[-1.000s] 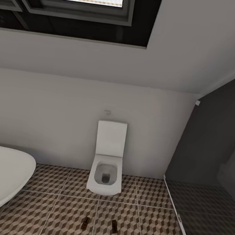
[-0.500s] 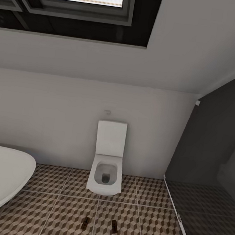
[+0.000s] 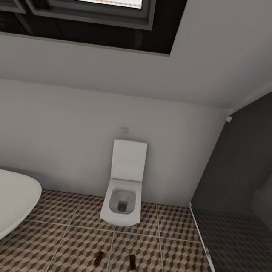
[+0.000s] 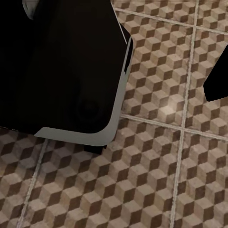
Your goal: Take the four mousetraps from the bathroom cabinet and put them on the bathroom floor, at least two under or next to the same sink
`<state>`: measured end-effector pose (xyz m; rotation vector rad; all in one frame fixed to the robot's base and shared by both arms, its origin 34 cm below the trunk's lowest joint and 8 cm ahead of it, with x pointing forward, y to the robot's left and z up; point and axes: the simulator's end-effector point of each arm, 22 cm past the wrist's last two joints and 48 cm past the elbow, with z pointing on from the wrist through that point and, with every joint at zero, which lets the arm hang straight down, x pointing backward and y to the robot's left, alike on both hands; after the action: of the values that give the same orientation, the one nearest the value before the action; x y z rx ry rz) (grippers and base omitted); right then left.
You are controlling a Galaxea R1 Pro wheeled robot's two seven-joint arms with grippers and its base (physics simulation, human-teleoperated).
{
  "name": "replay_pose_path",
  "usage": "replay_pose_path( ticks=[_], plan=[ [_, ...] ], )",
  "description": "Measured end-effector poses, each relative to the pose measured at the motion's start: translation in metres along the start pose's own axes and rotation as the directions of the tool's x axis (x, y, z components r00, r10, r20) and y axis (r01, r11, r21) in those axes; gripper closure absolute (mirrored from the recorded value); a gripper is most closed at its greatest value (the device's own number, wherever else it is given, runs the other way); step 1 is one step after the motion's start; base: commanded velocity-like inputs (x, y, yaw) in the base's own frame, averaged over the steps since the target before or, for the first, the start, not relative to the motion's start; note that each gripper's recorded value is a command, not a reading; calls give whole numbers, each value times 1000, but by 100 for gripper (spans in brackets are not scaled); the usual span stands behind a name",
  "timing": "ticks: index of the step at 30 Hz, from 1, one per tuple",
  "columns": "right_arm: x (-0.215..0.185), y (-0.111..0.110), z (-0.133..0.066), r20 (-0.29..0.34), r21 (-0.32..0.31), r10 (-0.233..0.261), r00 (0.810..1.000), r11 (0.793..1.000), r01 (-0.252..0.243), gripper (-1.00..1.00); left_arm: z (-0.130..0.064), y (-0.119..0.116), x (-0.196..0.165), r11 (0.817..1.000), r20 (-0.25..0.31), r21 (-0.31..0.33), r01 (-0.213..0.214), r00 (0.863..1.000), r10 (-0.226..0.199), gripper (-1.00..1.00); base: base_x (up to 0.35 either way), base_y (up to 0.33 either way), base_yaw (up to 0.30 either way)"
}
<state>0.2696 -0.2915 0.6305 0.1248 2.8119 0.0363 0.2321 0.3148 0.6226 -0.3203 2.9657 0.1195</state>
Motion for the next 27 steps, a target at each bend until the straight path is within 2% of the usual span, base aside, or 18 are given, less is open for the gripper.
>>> replay_pose_path(
  ticks=[5, 8, 12, 13, 17, 21, 22, 27],
  plan=[
    [2, 2, 0, -4, -2, -2, 1000, 1000, 2, -100, 0, 3, 13, 1000, -57, -5, 0, 998, 0, -100, 0, 0, 0],
    [3, 2, 0, -8, -1, -2, 1000, 1000, 2, -100, -2, 13, 34, 1000, -142, -18, -2, 990, 0, -100, 0, 0, 0],
    [4, 2, 0, -9, -1, -2, 1000, 1000, 2, -100, -8, 26, 66, 999, -245, -34, -4, 969, -5, -100, 0, 0, 0],
    [4, 3, 0, -9, -1, -2, 1000, 1000, 2, -100, -11, 31, 80, 999, -285, -41, -5, 958, -7, -100, 0, 0, 0],
    [4, 3, 0, -9, -1, -2, 1000, 1000, 2, -100, -17, 43, 108, 998, -349, -58, -10, 937, -11, -100, 0, 0, 0],
    [4, 3, 0, -9, -2, -3, 1000, 1000, 3, -100, -23, 64, 127, 995, -382, -97, -24, 924, -15, -100, 0, 0, 0],
    [4, 3, 0, -9, -2, -3, 1000, 1000, 3, -100, -26, 80, 133, 991, -390, -131, -36, 921, -18, -100, 0, 0, 0],
    [4, 3, 0, -8, -2, -3, 1000, 1000, 3, -100, -34, 124, 138, 969, -401, -235, -73, 915, -28, -100, 0, 0, 0]
  ],
)
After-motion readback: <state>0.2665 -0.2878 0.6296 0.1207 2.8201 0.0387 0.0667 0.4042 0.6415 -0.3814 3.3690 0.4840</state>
